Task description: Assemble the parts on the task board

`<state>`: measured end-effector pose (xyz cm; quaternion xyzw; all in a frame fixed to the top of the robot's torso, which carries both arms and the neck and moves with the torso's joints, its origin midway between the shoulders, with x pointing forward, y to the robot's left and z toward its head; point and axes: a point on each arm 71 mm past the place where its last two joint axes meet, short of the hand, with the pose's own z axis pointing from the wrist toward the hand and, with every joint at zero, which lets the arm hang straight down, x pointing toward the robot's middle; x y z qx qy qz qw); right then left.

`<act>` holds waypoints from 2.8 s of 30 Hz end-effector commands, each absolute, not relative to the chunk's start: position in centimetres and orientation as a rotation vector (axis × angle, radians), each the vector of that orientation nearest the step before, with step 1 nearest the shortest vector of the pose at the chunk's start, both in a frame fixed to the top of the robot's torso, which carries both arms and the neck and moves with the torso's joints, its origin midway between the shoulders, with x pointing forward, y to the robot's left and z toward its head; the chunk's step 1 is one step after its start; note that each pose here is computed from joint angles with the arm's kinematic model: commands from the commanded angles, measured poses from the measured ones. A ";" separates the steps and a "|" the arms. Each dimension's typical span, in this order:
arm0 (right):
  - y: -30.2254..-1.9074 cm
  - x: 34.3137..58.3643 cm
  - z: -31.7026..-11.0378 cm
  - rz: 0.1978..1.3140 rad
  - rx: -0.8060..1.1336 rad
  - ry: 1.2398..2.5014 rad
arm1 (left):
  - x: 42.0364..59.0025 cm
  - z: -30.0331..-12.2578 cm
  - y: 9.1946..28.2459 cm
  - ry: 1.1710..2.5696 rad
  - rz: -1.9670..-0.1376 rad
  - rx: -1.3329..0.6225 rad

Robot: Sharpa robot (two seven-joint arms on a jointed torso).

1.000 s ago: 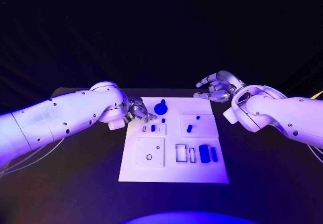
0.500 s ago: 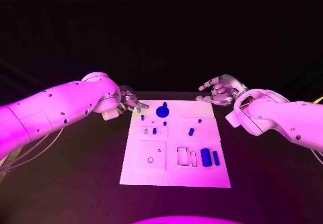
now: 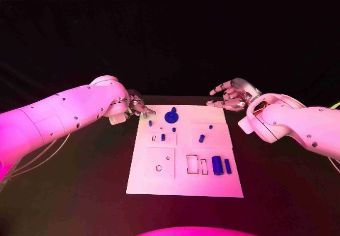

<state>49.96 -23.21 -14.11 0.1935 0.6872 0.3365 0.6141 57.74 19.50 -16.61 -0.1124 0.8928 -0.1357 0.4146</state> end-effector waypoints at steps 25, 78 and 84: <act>-23.0 49.9 -14.1 0.786 0.438 1.582 | 58.0 -18.7 19.2 2.309 -0.320 -0.259; -22.9 50.0 -14.3 0.783 0.436 1.602 | 57.2 -19.0 19.3 2.326 -0.447 -0.368; -23.0 50.1 -14.4 0.779 0.437 1.606 | 56.4 -18.9 19.5 2.349 -0.479 -0.389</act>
